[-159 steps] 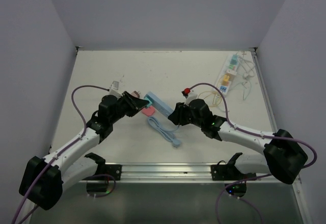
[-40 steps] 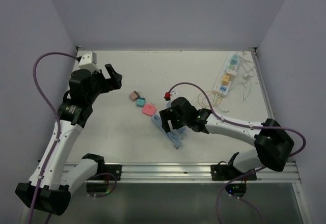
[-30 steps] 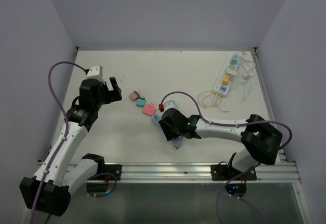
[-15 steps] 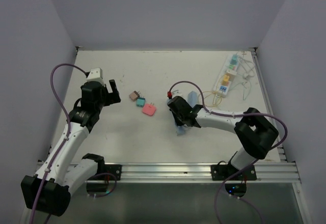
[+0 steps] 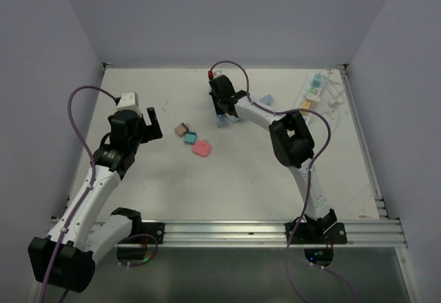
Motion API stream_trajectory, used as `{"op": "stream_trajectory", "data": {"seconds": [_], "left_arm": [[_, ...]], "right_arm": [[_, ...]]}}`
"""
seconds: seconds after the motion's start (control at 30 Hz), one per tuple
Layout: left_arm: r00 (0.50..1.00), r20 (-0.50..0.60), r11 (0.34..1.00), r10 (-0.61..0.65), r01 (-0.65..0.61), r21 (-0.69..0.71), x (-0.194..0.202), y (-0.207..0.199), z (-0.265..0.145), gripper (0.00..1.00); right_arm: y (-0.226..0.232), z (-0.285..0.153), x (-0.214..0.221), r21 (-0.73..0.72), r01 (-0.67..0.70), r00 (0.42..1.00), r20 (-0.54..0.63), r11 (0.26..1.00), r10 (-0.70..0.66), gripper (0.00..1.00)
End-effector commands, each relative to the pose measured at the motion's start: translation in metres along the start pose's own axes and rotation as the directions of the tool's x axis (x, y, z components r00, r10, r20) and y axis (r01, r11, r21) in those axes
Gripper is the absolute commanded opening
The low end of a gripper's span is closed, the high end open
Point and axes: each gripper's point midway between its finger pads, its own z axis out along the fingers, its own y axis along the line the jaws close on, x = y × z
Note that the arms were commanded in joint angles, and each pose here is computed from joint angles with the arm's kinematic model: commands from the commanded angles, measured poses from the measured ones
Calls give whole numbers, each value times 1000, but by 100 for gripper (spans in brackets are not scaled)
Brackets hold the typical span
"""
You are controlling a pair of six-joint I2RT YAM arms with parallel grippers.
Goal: Pull the plug off the socket
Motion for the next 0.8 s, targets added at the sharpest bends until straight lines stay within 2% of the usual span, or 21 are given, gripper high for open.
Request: {"op": "stream_trajectory", "data": {"seconds": [0.0, 0.03, 0.07, 0.13, 0.17, 0.27, 0.33, 0.4, 0.43, 0.47, 0.53, 0.6, 0.77], "left_arm": [[999, 49, 1000, 14, -13, -18, -10, 3, 2, 97], [999, 51, 1000, 14, -13, -18, -11, 3, 2, 96], [999, 50, 1000, 15, -14, -15, -10, 2, 2, 97], [999, 50, 1000, 14, -13, -16, -10, 2, 2, 97], [999, 50, 1000, 13, -13, -11, -10, 2, 2, 97], [998, 53, 1000, 12, -12, -6, -11, 1, 1, 97], [999, 53, 1000, 11, -11, -3, -11, 0, 1, 97], [998, 55, 1000, 8, -8, 1, -11, 0, 1, 97], [998, 54, 1000, 10, -10, 3, -10, 0, 1, 97], [998, 56, 1000, 8, -8, 5, -11, -1, 0, 97], [998, 59, 1000, 5, -6, 8, -12, -1, 0, 97], [998, 58, 1000, 7, -7, 10, -11, -2, -1, 97], [998, 59, 1000, 4, -5, 17, -12, -3, -1, 97]], "right_arm": [[26, 0, -56, -81, -18, 996, 81, 997, 24, 10], [31, 2, -60, -101, -38, 995, 85, 994, 47, 17], [34, -1, -69, -111, -54, 993, 101, 992, 65, 30], [36, -9, -77, -125, -85, 988, 117, 989, 100, 44], [33, -21, -85, -133, -97, 984, 138, 986, 116, 56], [21, -38, -80, -109, -125, 976, 163, 986, 142, 74], [6, -71, -98, -90, -147, 961, 221, 985, 164, 78], [-22, -81, -84, 13, -171, 960, 227, 985, 164, 80], [-39, -106, -95, 47, -210, 943, 274, 977, 189, 80], [-60, -107, -77, 138, -231, 947, 261, 963, 190, 82], [-100, -134, -79, 213, -313, 921, 307, 926, 241, 82], [-140, -142, -55, 319, -353, 918, 301, 879, 259, 83], [-210, -176, -15, 392, -508, 854, 347, 767, 389, 82]]}}
